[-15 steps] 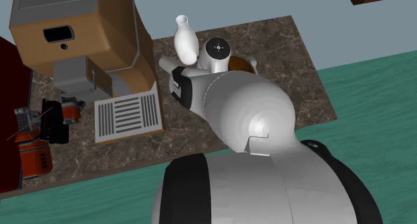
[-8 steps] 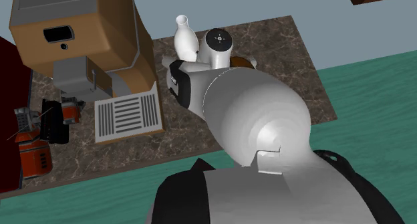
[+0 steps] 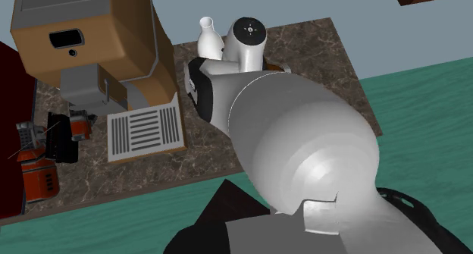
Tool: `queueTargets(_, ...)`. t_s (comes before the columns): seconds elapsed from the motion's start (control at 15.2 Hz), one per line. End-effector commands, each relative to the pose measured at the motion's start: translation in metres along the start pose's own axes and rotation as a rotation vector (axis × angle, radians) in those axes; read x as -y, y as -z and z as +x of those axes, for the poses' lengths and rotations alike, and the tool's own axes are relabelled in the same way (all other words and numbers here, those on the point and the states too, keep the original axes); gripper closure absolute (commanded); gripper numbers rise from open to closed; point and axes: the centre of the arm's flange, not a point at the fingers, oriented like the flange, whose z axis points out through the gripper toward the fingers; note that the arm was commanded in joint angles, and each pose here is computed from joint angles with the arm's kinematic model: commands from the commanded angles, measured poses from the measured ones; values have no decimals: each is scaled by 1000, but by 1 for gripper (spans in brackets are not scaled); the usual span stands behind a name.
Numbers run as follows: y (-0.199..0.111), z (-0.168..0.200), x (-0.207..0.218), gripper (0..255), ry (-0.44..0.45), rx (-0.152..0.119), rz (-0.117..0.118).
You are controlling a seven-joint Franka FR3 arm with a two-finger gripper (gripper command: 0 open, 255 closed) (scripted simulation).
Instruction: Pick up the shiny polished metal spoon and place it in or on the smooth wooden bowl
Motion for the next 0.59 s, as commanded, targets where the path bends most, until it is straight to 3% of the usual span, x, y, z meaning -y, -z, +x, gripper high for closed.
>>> queueTargets(0.0, 11, -2, 2, 255, 0, 0, 0)
queueTargets(0.53, 52, -7, 12, 255, 0, 0, 0)
